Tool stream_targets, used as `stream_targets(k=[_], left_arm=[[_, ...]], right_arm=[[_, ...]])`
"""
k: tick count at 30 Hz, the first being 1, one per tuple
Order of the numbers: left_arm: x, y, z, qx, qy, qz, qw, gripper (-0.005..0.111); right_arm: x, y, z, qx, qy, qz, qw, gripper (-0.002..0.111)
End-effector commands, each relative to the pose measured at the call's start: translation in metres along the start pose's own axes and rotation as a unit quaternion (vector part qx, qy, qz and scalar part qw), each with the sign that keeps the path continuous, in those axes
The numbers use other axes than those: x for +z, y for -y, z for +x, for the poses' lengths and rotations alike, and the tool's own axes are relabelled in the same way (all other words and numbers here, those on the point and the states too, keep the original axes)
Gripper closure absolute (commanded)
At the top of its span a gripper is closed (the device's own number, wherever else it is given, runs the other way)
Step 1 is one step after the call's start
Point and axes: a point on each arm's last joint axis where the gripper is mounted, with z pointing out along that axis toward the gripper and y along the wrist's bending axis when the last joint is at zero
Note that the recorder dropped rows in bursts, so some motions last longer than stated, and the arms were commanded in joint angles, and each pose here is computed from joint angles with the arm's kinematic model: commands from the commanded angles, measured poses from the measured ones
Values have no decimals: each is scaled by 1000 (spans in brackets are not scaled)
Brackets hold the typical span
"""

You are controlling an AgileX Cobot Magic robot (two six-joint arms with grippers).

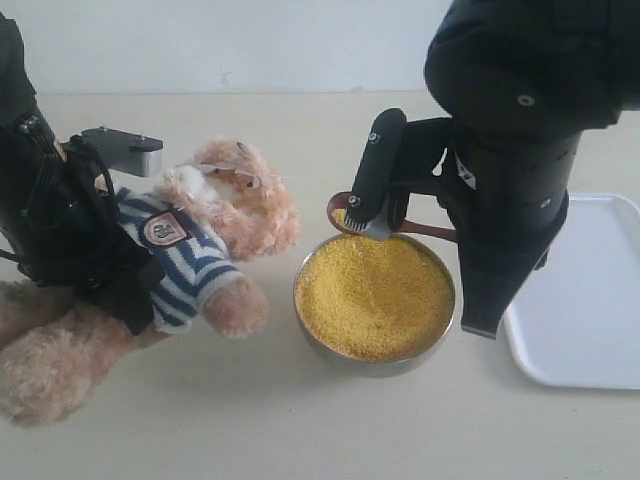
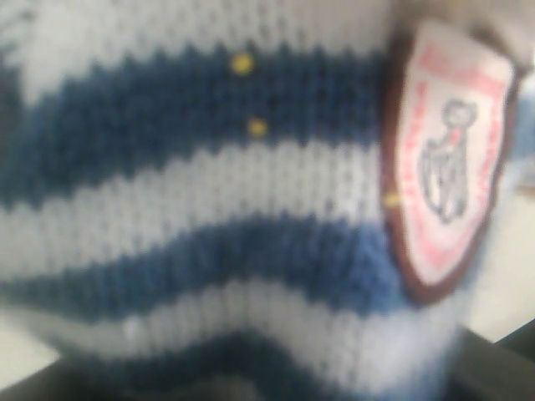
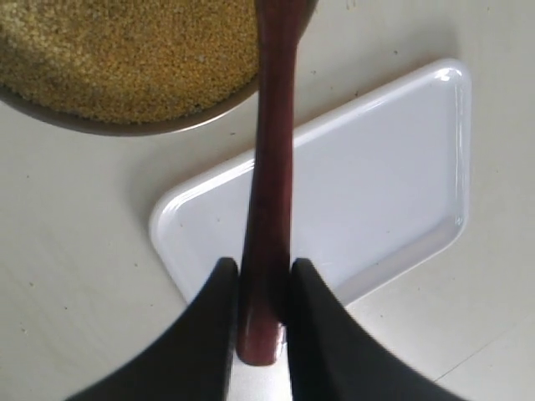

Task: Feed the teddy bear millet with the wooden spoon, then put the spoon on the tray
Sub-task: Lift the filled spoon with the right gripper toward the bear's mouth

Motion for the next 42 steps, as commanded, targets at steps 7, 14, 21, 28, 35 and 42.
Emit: stream_targets(k=[7,14,21,28,35,42], left_arm=[[-2,4,-3,1,11,7,1000,103],[-2,5,-3,1,13,9,1000,103],[-2,5,-3,1,13,9,1000,103],[-2,6,-4,3,17,19,1000,103],[-2,6,-4,3,18,18,1000,103],[-2,6,-4,4,20,19,1000,103]], right_arm=[[-31,16,-10,37,59,-1,998,109],[-25,15,-21,36,54,-15,998,109],[-24,17,-36,41,59,-25,997,109],[-24,17,-43,45,63,-34,996,109],[-19,14,-47,37,57,-46,997,109],[-21,9,-49,32,61,-47,997,109]])
